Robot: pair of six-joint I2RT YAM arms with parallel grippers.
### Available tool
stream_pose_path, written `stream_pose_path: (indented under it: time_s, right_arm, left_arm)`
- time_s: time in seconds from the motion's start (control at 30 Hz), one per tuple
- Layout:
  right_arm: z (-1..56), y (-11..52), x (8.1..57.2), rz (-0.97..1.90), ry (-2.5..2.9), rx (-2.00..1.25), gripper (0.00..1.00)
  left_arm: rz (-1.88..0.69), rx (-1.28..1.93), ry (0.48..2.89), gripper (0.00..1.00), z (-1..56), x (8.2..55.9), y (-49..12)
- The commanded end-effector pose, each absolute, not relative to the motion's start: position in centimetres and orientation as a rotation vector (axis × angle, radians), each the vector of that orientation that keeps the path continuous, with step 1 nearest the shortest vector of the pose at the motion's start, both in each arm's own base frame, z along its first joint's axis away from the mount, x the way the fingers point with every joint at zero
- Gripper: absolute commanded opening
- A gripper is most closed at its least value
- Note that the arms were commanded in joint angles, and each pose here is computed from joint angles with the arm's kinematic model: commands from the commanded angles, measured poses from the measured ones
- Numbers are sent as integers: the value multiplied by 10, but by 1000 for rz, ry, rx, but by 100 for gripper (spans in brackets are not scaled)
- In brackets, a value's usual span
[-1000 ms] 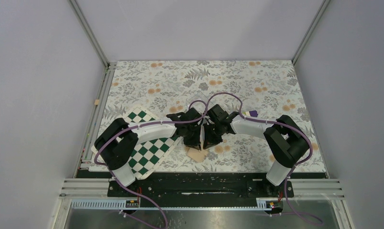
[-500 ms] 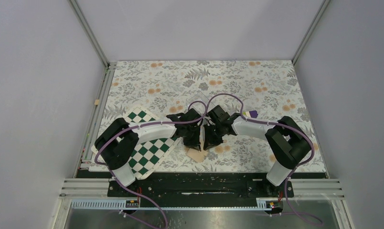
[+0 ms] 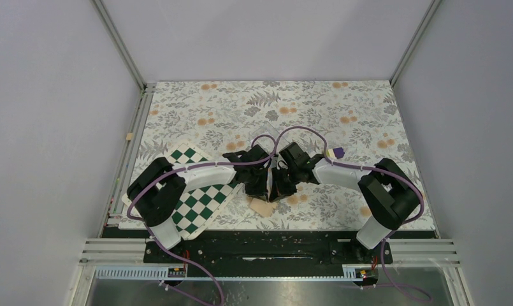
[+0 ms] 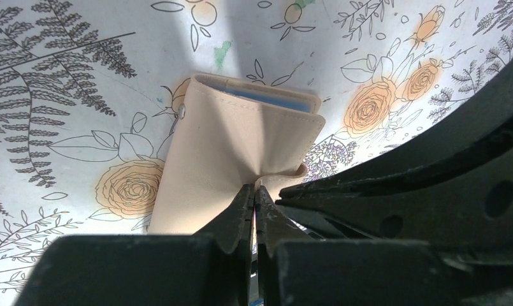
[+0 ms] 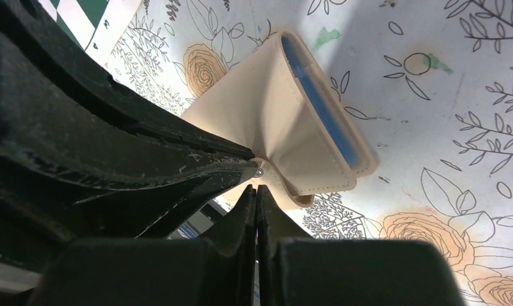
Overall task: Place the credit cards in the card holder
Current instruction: Close the card holder at the center of the board.
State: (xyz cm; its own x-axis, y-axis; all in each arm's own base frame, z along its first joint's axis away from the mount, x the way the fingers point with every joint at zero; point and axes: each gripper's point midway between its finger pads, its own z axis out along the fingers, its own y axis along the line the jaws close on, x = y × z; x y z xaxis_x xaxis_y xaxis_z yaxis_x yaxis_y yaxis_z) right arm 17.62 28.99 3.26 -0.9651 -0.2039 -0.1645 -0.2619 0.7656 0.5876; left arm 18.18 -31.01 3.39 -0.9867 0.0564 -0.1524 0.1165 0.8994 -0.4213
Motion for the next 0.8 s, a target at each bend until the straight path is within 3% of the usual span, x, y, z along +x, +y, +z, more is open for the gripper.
stream_pose_path:
  time_s: [0.0, 0.17, 0.3, 0.37, 0.67, 0.77]
  right_arm:
    - [36, 297, 175, 1013, 2841, -418, 0]
    - [17, 286, 176, 874, 2930, -375, 0]
    - [10, 279, 175, 807, 2960, -351, 0]
    - [8, 278, 176, 791, 2965, -348, 0]
    - [11, 281, 177, 804, 2961, -347, 0]
    - [13, 282, 177, 816, 2955, -348, 0]
  left_arm:
    - [-570, 135, 2936, 0, 25, 186, -301]
    - [-587, 132, 2916, 0, 36, 189, -302]
    - [-585, 142, 2893, 17, 51, 192, -302]
    - [-575, 154, 2895, 20, 53, 191, -300]
    - [-559, 168, 2932, 18, 41, 186, -299]
    - [-570, 159, 2930, 22, 40, 187, -301]
